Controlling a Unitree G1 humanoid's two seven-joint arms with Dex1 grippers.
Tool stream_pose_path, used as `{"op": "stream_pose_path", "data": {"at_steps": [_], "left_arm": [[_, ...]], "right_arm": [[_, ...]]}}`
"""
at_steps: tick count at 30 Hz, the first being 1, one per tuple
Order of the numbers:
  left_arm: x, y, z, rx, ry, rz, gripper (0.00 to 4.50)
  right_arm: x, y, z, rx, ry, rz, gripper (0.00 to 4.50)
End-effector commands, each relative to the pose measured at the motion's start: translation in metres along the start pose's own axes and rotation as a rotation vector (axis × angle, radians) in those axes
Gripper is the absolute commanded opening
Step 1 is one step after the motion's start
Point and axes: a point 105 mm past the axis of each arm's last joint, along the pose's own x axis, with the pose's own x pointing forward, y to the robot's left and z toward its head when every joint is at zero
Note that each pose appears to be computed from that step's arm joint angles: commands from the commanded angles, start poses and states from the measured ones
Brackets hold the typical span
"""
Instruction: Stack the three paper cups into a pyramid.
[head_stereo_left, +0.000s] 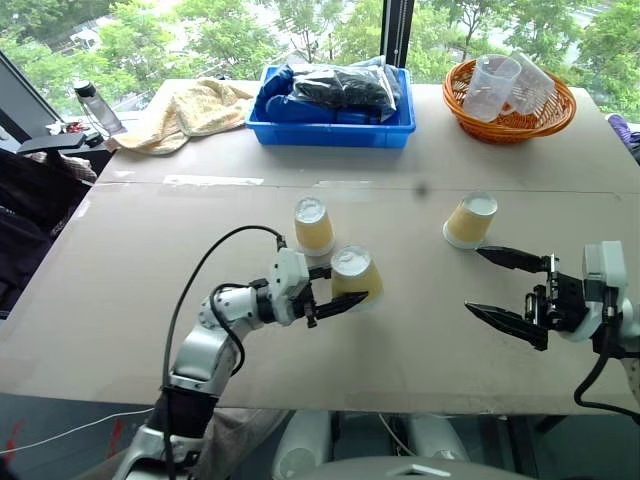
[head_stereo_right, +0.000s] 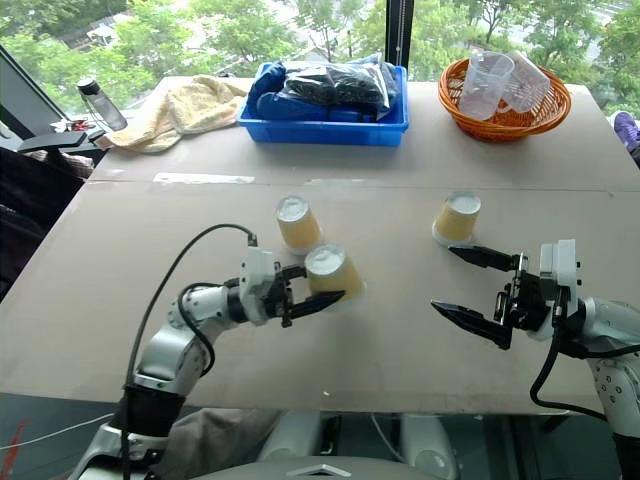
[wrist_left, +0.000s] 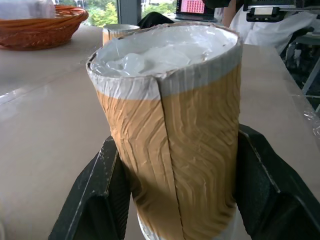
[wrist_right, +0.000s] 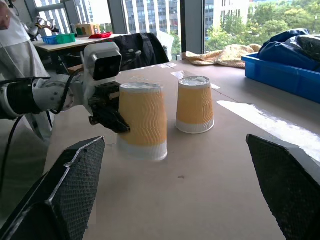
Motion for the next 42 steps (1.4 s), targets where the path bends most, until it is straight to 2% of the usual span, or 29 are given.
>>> {"op": "stream_pose_path", "data": {"at_steps": [1, 4, 6, 7, 9, 10, 15, 20, 25, 26, 28, 31, 36, 42], "left_arm": [[0.004, -0.005, -0.009, 0.068, 0.032, -0.04, 2.25], [0.001, -0.002, -0.014, 0.095, 0.061, -0.049, 2.25], [-0.002, -0.001, -0.015, 0.103, 0.071, -0.059, 3.17], [-0.003, -0.001, -0.016, 0.11, 0.082, -0.07, 3.4], [-0.007, -0.002, -0.018, 0.127, 0.1, -0.087, 4.27], [-0.009, -0.001, -0.014, 0.146, 0.091, -0.082, 4.39], [-0.021, 0.0, 0.018, 0.245, -0.009, -0.026, 4.39], [-0.039, -0.008, 0.043, 0.25, -0.062, 0.019, 4.39], [-0.065, 0.006, 0.073, 0.268, -0.142, 0.259, 4.39], [-0.073, 0.015, 0.071, 0.231, -0.15, 0.371, 4.39], [-0.087, 0.036, 0.053, 0.198, -0.084, 0.578, 4.39], [-0.095, 0.057, 0.032, 0.191, 0.012, 0.717, 4.39], [-0.09, 0.085, 0.02, 0.186, 0.053, 0.792, 4.39], [-0.074, 0.089, 0.015, 0.18, 0.054, 0.697, 4.39]], "right_arm": [[-0.006, 0.002, 0.009, -0.062, -0.016, -0.028, 4.5], [-0.013, 0.003, 0.004, -0.068, 0.008, -0.049, 4.5], [-0.015, 0.003, 0.002, -0.066, 0.011, -0.057, 4.5], [-0.016, 0.003, 0.002, -0.066, 0.013, -0.058, 4.5], [-0.015, 0.003, 0.001, -0.068, 0.016, -0.058, 4.5], [-0.014, 0.003, 0.001, -0.066, 0.013, -0.057, 4.5], [-0.009, 0.001, 0.001, -0.066, 0.007, -0.045, 4.5], [-0.005, -0.001, 0.002, -0.062, 0.001, -0.031, 4.5], [-0.004, -0.005, 0.003, -0.065, -0.003, -0.025, 4.5], [-0.004, -0.006, 0.004, -0.065, -0.012, -0.027, 4.5], [-0.004, -0.008, 0.005, -0.066, -0.021, -0.028, 4.5], [-0.003, -0.008, 0.007, -0.062, -0.04, -0.024, 4.5], [0.0, -0.01, 0.016, -0.067, -0.083, -0.033, 4.5], [0.002, -0.009, 0.02, -0.073, -0.091, -0.04, 4.5]]}}
